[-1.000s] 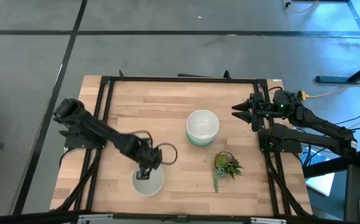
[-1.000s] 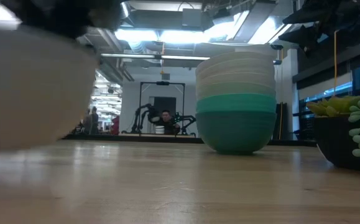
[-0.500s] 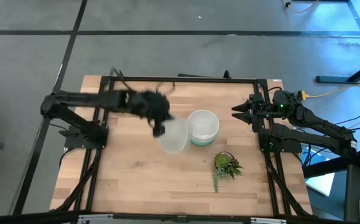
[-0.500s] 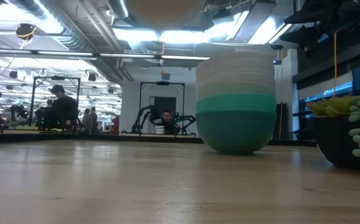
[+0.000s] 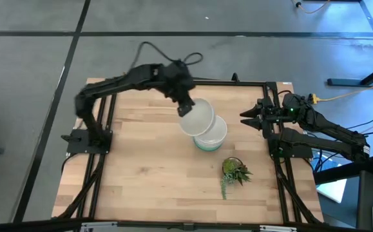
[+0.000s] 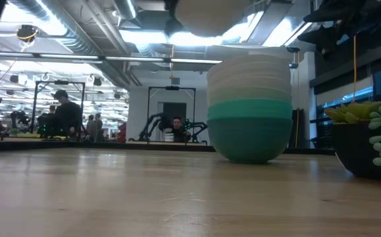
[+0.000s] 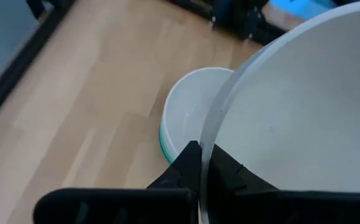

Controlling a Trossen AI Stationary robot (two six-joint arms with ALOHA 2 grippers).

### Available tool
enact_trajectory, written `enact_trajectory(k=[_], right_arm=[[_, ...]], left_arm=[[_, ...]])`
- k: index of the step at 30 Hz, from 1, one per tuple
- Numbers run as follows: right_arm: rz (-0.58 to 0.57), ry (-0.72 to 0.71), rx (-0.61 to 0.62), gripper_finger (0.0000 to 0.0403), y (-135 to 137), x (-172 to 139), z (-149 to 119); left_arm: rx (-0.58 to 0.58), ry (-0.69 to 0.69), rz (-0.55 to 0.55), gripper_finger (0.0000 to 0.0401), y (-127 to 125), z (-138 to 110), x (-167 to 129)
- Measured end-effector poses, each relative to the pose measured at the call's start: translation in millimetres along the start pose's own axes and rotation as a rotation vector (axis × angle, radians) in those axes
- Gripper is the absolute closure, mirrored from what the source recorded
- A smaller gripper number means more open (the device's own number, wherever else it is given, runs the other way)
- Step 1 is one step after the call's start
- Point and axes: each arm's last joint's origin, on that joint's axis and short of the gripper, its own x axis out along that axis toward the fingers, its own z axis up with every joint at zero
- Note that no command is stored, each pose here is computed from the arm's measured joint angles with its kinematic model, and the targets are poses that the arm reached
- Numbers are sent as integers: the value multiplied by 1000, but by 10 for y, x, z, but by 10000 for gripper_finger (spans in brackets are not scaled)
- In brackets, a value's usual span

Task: Nest bowls inside each other
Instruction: Stack the bottom white bowl on the top white bowl

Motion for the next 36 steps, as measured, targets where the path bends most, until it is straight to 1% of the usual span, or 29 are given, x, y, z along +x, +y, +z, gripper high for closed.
enact_trajectory(k=[3,7,13,17,24,29,32,36], right_arm=[[0,0,0,210,0,0,0],[-2,4,1,210,-2,0,-4],[-7,23,8,210,-8,0,-23],[-8,27,7,210,-9,0,-27],[8,62,-6,210,-11,-1,-56],[9,61,-29,210,-11,-1,-55],[9,61,-29,210,-11,-1,-55],[28,69,-27,210,-7,-1,-58]], left_arm=[[19,58,-17,401,20,104,246],[40,105,-23,401,33,229,499],[25,192,-4,401,70,313,761],[16,225,-18,401,98,315,945],[-2,267,-8,401,132,245,1048],[-14,252,14,401,137,258,1052],[-12,250,14,401,133,252,1158],[-20,290,10,401,149,194,1334]])
